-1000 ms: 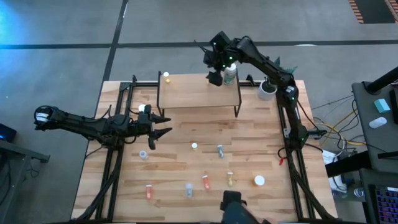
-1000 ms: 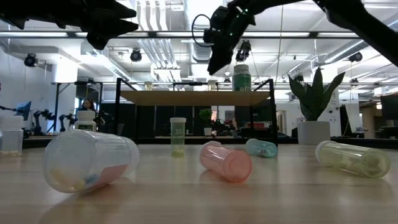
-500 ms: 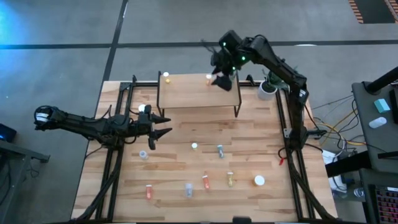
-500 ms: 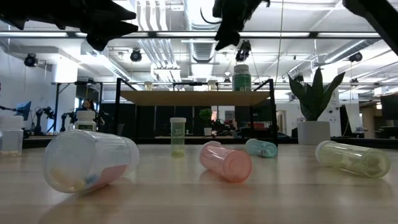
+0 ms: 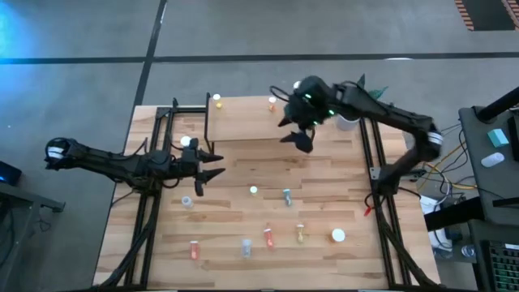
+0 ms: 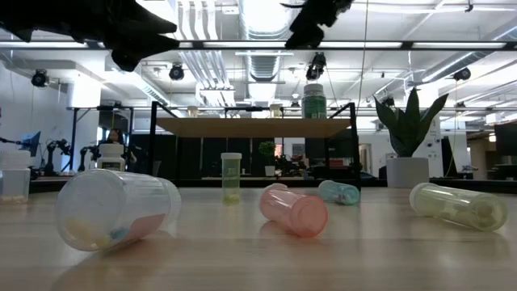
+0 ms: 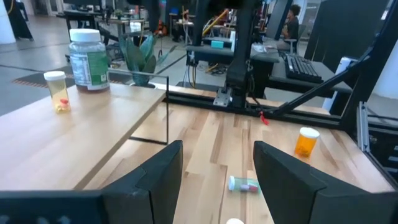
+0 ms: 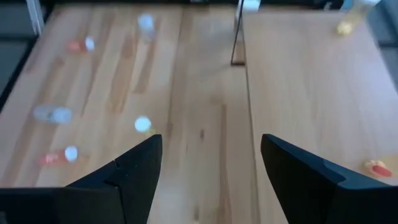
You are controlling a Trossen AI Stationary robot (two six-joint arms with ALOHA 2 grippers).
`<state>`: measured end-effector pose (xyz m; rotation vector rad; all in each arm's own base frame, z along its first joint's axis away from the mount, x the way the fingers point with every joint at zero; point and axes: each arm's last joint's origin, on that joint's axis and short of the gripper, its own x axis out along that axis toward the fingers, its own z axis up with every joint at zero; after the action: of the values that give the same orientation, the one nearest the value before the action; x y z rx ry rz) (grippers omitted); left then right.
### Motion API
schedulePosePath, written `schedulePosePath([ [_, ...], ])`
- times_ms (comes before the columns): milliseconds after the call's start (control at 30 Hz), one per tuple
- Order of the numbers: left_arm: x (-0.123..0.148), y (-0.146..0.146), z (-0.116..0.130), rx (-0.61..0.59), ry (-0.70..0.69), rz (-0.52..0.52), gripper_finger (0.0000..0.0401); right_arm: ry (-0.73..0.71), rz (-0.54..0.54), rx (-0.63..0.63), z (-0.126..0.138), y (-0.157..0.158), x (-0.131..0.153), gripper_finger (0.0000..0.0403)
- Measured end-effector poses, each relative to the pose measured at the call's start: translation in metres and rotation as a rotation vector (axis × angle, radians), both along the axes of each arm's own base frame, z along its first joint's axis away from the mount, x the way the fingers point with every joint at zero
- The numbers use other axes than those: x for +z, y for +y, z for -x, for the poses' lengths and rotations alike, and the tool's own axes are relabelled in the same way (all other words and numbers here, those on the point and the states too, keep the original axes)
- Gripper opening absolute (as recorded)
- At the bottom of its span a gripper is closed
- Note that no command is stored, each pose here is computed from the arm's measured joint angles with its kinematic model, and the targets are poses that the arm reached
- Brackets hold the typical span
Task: Pick and place medicine bottles onto shelf by color
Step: Put the yellow pill bottle on the shelf
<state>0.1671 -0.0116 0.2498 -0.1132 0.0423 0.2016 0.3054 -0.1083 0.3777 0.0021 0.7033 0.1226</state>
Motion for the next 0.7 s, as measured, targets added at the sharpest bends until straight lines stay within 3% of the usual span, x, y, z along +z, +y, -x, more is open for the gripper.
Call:
schedulePosePath([
  [433,-0.001,-0.002,-0.015,0.001,0.028,0.001,0.018,-0.489,0.102,-0.026,0.078,0.065,-0.067,0.0263],
  [700,0.026,-0.003,-0.022,0.025,0.233,0.063,0.018,-0.644,0.152,-0.041,0.109,0.073,-0.081,0.0263],
])
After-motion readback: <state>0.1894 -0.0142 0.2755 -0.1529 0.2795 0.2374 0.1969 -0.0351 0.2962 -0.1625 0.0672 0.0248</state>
